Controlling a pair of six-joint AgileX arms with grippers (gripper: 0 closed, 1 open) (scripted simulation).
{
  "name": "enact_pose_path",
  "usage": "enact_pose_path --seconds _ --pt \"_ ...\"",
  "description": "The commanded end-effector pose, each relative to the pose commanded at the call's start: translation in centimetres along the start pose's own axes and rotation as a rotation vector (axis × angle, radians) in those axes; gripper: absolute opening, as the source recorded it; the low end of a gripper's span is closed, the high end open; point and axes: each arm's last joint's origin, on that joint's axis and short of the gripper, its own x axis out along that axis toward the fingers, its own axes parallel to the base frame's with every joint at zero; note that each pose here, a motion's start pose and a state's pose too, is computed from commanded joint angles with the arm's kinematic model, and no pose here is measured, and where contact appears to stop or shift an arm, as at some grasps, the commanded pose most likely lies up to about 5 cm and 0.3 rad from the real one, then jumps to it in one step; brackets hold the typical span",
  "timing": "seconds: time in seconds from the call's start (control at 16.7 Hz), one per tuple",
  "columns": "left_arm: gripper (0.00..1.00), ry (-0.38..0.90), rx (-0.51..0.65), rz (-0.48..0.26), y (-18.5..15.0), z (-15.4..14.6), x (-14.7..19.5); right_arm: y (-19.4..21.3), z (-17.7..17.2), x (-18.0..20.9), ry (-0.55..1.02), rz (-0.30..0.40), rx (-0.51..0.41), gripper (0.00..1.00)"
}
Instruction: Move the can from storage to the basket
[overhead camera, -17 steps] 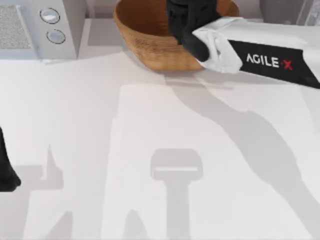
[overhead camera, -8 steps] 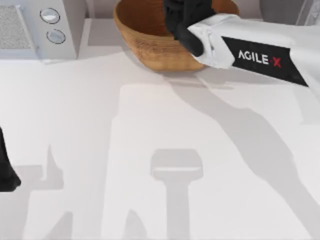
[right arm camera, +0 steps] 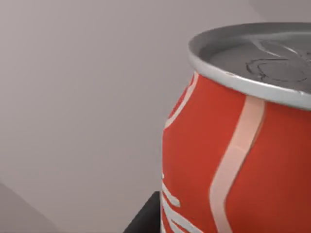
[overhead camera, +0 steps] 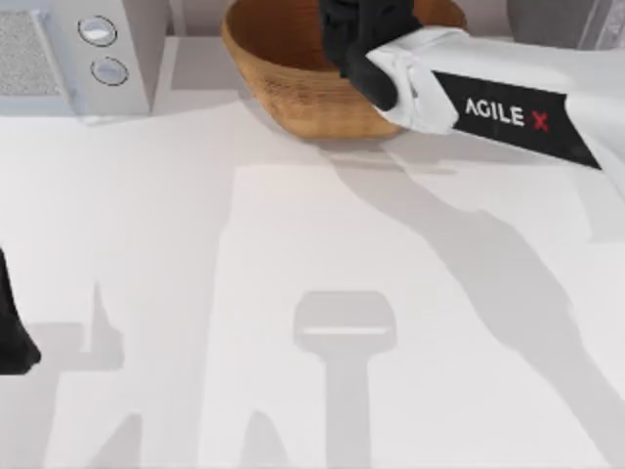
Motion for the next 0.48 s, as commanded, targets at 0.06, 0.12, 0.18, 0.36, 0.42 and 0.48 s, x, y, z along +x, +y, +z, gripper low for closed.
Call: enact_pose_path --seconds 0.06,0.12,0.18,0.36,0.42,0.48 --pt "1.00 0.000 0.000 0.000 0.00 0.00 0.00 0.00 0.00 0.00 0.000 0.000 0.000 0.68" --pt "1.00 0.000 0.000 0.000 0.00 0.00 0.00 0.00 0.00 0.00 0.000 0.000 0.000 0.75" --pt "1.00 0.000 0.000 0.000 0.00 0.00 0.00 0.00 0.00 0.00 0.000 0.000 0.000 0.83" --pt "1.00 0.000 0.000 0.000 0.00 0.00 0.00 0.00 0.00 0.00 0.000 0.000 0.000 1.00" --pt "1.00 0.000 0.000 0.000 0.00 0.00 0.00 0.00 0.00 0.00 0.000 0.000 0.000 1.00" --pt "1.00 0.000 0.000 0.000 0.00 0.00 0.00 0.00 0.00 0.00 0.000 0.000 0.000 1.00"
